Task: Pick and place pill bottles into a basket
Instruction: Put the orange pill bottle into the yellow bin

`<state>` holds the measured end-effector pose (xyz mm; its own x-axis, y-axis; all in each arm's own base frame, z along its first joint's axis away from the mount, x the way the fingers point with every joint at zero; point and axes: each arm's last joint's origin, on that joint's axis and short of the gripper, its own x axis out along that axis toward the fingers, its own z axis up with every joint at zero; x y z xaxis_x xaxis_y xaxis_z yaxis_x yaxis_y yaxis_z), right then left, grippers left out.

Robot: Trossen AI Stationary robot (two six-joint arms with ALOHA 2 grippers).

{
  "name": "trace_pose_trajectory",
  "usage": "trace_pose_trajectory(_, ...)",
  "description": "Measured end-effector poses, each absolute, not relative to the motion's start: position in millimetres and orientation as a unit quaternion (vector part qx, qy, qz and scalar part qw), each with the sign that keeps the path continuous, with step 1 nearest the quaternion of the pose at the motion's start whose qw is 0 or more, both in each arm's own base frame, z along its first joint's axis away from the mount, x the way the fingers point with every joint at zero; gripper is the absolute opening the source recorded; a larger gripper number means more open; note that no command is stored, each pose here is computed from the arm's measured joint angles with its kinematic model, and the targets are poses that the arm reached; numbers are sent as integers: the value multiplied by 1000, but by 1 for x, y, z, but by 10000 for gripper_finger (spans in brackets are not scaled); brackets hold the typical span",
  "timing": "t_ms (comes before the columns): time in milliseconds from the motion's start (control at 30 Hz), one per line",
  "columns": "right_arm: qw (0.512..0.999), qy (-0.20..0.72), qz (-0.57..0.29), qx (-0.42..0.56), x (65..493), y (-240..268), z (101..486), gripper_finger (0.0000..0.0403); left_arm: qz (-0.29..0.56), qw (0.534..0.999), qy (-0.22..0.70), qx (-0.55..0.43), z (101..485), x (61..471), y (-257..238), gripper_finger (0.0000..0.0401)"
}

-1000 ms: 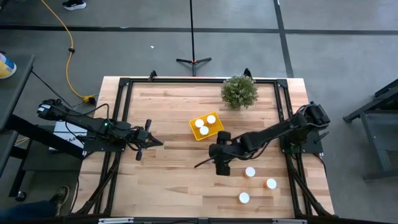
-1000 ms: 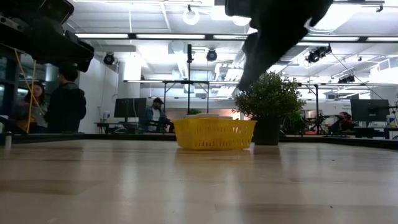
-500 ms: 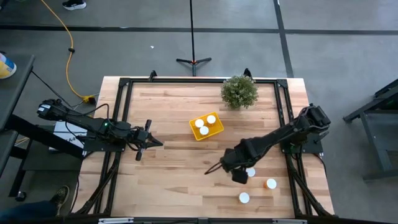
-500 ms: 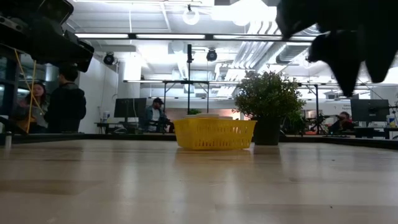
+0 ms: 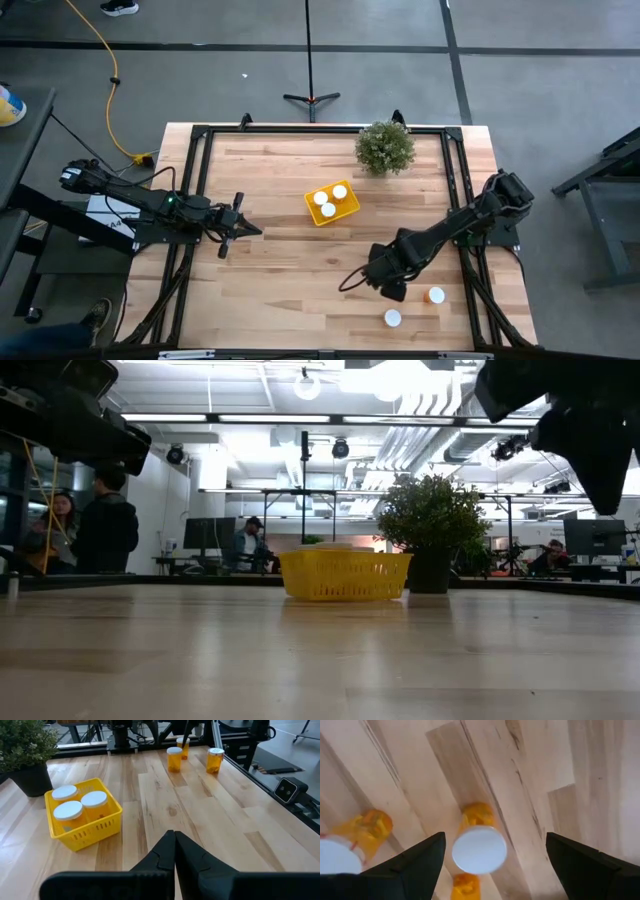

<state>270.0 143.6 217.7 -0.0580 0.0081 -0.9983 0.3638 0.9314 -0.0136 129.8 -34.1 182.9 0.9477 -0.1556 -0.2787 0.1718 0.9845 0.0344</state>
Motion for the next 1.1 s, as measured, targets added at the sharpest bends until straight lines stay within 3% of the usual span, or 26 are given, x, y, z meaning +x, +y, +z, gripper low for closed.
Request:
trace_pose_trajectory(700,647,735,-125,162,262,145,196,335,-83,987,138,29,183,130,-34,46)
trace_pose_trajectory(1100,659,723,-140,152,263,144,196,334,-83,987,138,29,183,130,-34,46)
